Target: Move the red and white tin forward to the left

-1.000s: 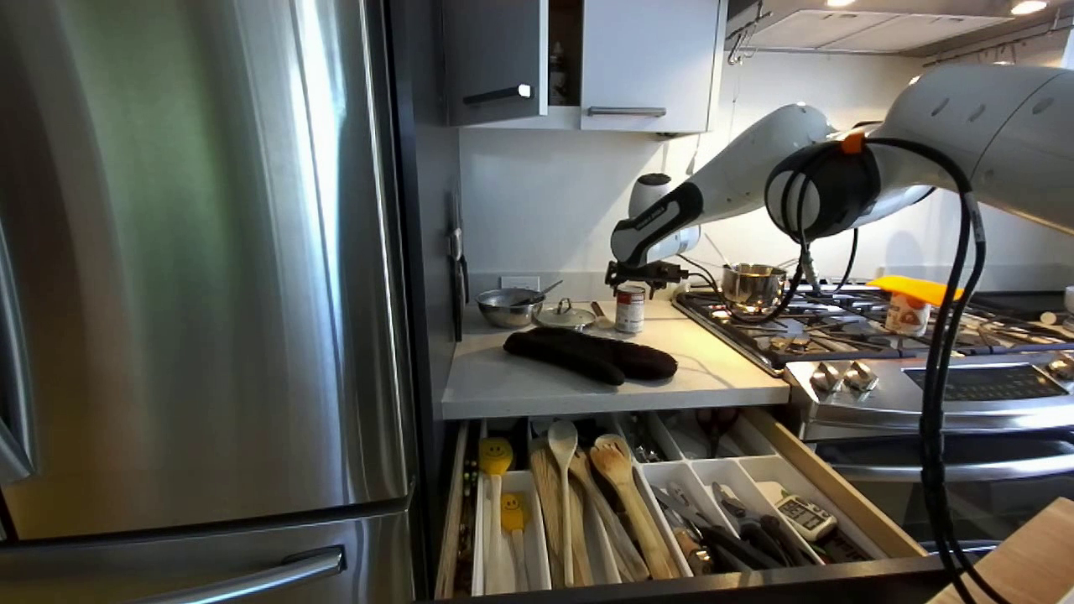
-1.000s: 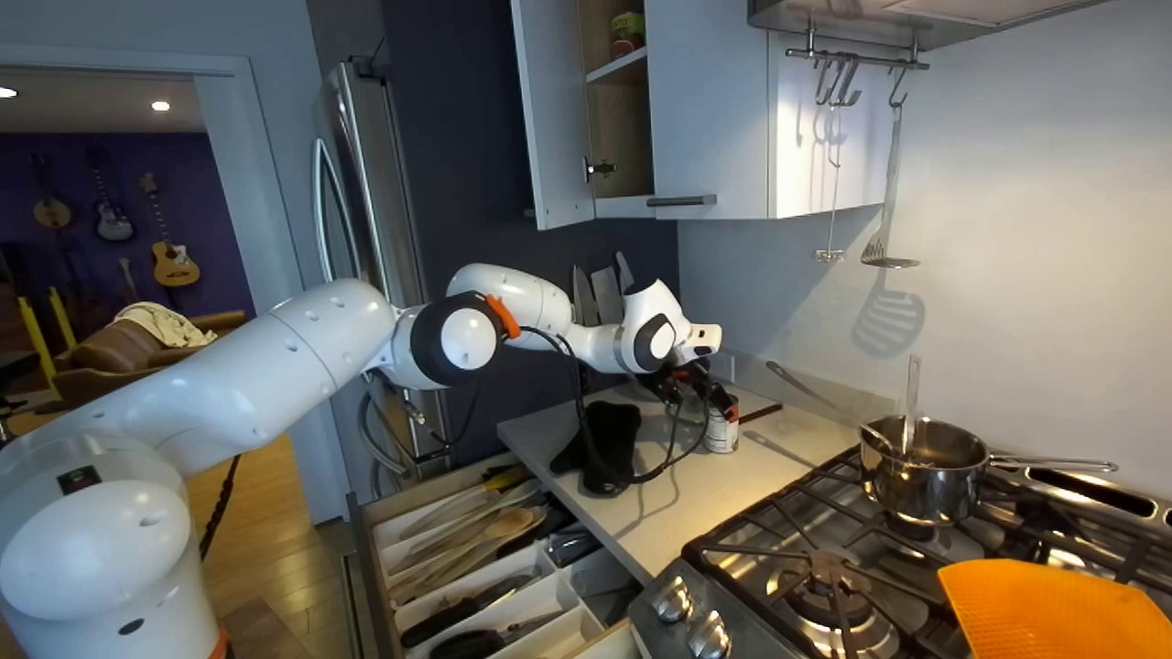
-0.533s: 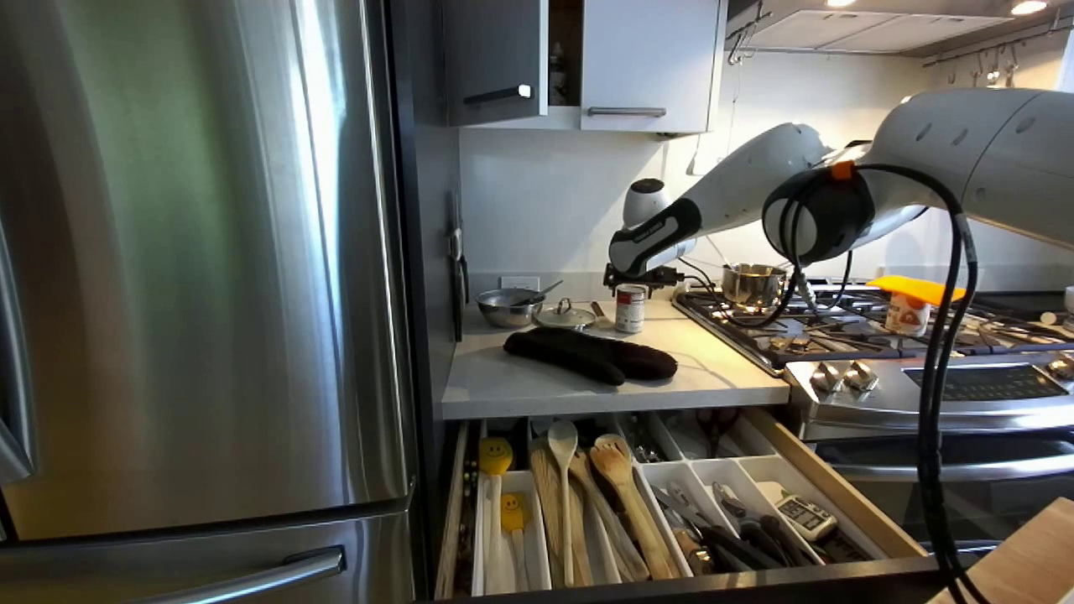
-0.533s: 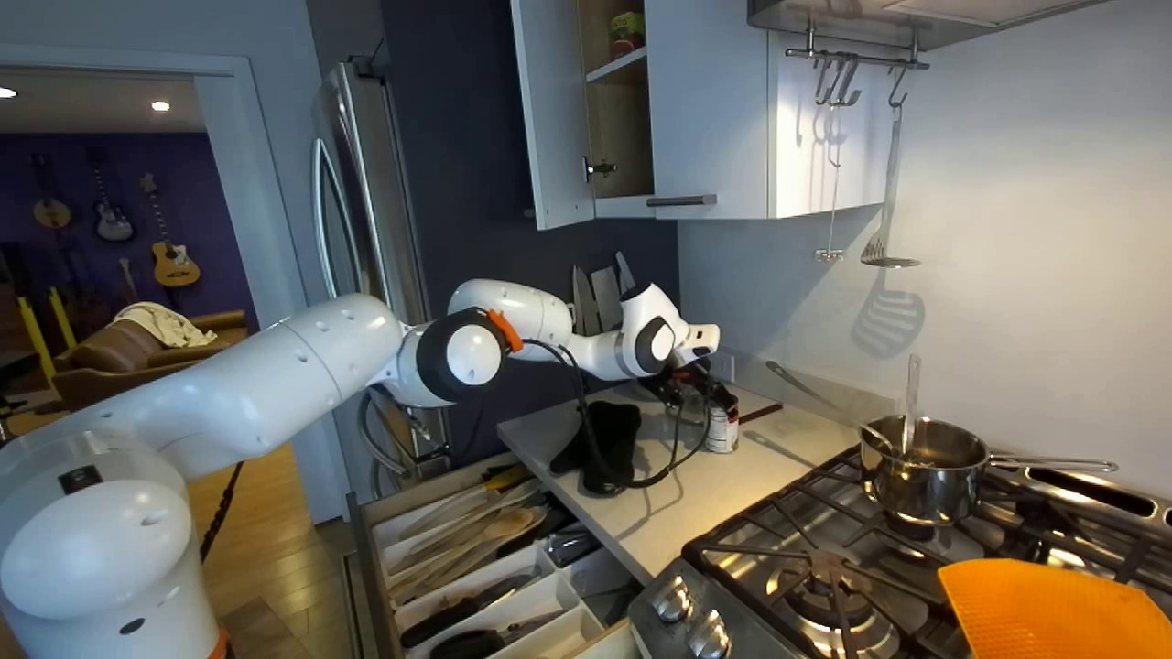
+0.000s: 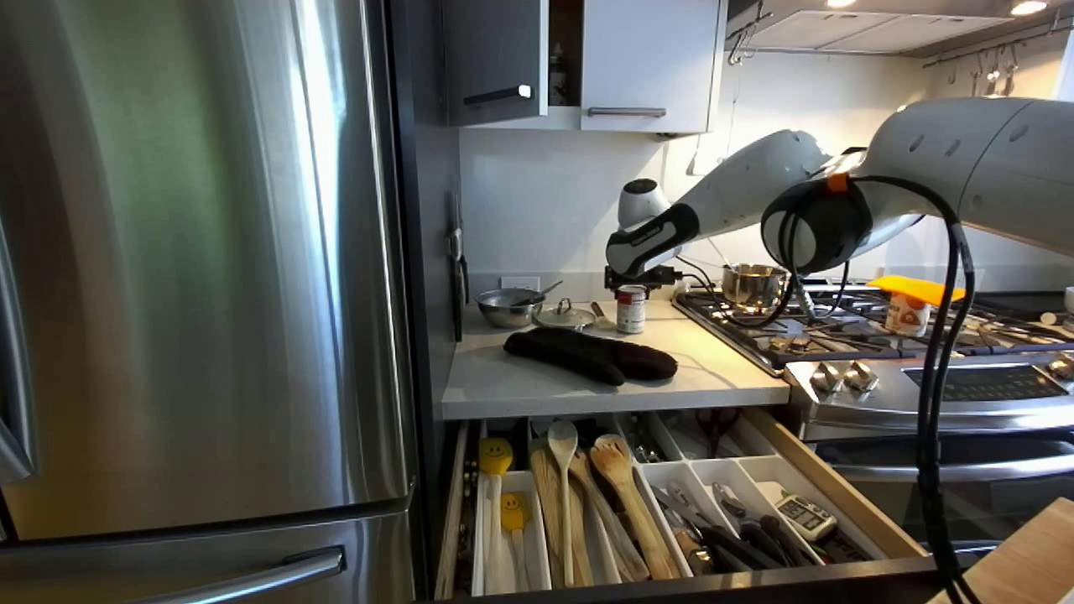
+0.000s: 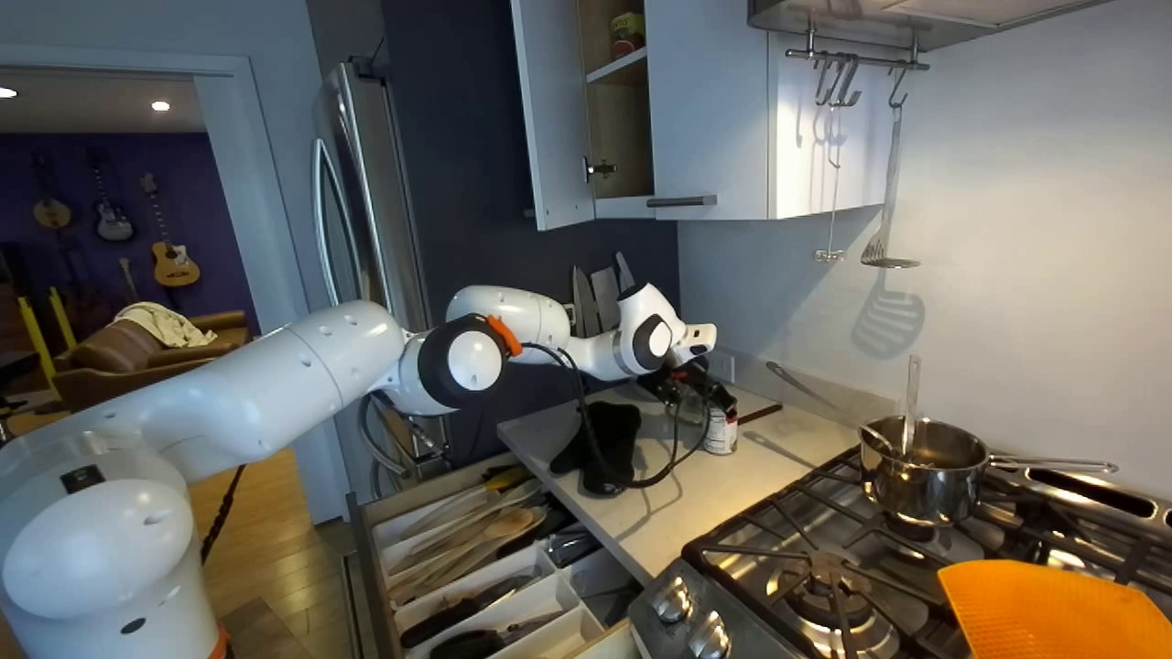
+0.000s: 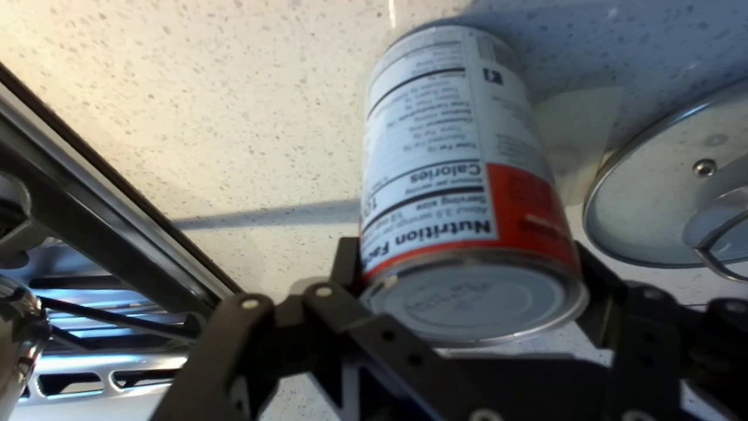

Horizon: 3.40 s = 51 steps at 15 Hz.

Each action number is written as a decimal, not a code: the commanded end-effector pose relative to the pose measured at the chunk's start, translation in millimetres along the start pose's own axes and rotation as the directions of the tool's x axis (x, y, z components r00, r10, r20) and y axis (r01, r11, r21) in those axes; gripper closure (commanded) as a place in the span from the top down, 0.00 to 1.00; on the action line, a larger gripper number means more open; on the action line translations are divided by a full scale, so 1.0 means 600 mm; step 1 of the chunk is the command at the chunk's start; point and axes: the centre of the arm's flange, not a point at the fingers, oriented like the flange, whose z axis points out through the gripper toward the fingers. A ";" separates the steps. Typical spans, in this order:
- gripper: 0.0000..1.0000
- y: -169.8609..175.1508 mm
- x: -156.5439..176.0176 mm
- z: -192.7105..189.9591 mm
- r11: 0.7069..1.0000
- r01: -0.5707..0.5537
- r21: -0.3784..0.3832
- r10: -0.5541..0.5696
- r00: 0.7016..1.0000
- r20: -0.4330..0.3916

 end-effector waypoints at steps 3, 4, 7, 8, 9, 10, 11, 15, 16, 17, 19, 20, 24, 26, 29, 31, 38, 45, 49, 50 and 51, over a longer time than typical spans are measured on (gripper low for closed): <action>0.58 -0.008 0.020 -0.015 1.000 0.031 -0.006 -0.030 0.996 0.079; 0.58 -0.002 0.018 -0.027 1.000 0.029 0.006 -0.030 0.996 0.085; 0.58 0.021 0.005 -0.058 0.998 0.028 0.065 -0.034 0.994 0.101; 0.58 0.026 0.001 -0.069 0.995 0.028 0.091 -0.036 0.995 0.097; 0.58 0.031 0.001 -0.078 0.994 0.026 0.107 -0.036 0.995 0.094; 0.58 0.039 0.000 -0.092 0.992 0.030 0.125 -0.041 0.995 0.089; 0.58 0.043 0.001 -0.103 0.989 0.038 0.146 -0.050 0.995 0.085; 0.58 0.053 -0.003 -0.170 0.954 0.156 0.257 -0.158 0.987 -0.014; 0.58 0.048 -0.003 -0.181 0.937 0.200 0.287 -0.195 0.980 -0.047; 0.58 0.043 -0.005 -0.191 0.914 0.258 0.314 -0.244 0.966 -0.085; 0.58 0.037 -0.012 -0.207 0.866 0.359 0.348 -0.332 0.933 -0.138; 0.58 0.035 -0.016 -0.215 0.842 0.400 0.361 -0.370 0.916 -0.153; 0.58 0.038 -0.039 -0.234 0.759 0.505 0.412 -0.474 0.861 -0.182; 0.58 0.046 -0.050 -0.247 0.721 0.545 0.429 -0.509 0.835 -0.206; 0.58 0.062 -0.068 -0.268 0.663 0.591 0.459 -0.541 0.802 -0.252; 0.58 0.072 -0.084 -0.286 0.619 0.626 0.474 -0.562 0.775 -0.289; 0.58 0.097 -0.159 -0.389 0.404 0.776 0.485 -0.664 0.613 -0.427; 0.83 0.057 -0.196 -0.422 0.290 0.814 0.503 -0.688 0.543 -0.482; 0.83 0.063 -0.205 -0.424 0.285 0.818 0.500 -0.698 0.535 -0.477; 0.83 0.063 -0.205 -0.423 0.285 0.818 0.499 -0.698 0.535 -0.477; 0.83 0.064 -0.205 -0.423 0.286 0.818 0.499 -0.698 0.534 -0.477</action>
